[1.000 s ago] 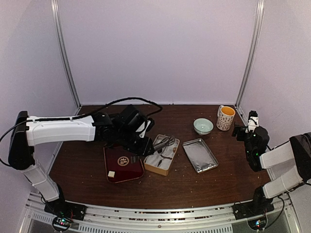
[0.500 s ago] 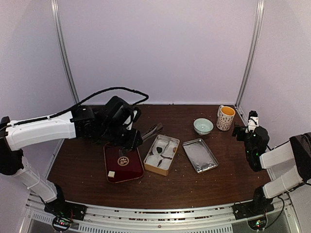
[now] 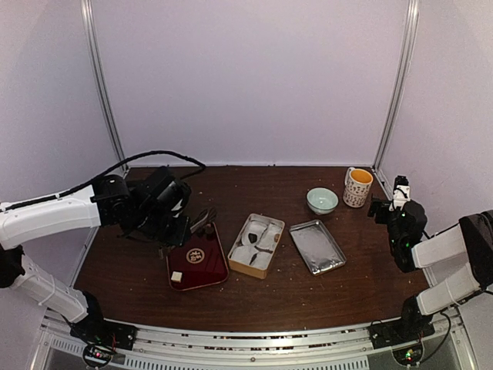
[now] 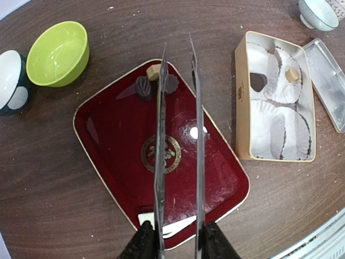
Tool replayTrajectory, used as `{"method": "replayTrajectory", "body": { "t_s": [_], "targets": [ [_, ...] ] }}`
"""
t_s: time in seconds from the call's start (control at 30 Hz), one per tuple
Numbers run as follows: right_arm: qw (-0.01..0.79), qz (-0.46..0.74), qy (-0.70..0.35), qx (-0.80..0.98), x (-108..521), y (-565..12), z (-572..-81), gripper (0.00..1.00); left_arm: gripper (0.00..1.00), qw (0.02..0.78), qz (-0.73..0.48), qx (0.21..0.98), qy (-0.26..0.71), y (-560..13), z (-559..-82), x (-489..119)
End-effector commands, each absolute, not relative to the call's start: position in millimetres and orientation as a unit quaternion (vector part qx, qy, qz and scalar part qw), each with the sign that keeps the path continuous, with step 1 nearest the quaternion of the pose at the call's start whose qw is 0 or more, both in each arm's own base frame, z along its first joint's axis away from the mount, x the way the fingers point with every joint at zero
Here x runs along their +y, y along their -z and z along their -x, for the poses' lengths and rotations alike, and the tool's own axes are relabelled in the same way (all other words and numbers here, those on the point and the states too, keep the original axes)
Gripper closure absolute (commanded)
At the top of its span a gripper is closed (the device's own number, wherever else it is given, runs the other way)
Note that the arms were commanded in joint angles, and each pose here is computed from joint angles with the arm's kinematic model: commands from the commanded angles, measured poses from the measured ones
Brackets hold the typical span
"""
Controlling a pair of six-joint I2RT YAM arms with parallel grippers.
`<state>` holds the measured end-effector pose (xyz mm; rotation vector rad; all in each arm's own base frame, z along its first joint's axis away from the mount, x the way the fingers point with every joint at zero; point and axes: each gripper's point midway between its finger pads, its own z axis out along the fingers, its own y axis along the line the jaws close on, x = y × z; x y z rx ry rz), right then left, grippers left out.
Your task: Pack the chocolate
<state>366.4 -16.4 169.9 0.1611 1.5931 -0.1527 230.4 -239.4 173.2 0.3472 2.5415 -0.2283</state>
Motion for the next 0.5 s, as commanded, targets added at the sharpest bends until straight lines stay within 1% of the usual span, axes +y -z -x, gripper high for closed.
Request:
{"method": "replayTrajectory", "body": {
  "t_s": [0.0, 0.47],
  "targets": [
    [0.697, -0.082, 0.069, 0.709, -20, -174, -368, 0.0, 0.71, 0.278, -0.111, 0.952, 0.06, -164, -232, -229],
    [0.698, -0.082, 0.069, 0.708, -20, -175, -369, 0.0, 0.71, 0.25, -0.126, 0.96, 0.027, -136, -237, -234]
  ]
}}
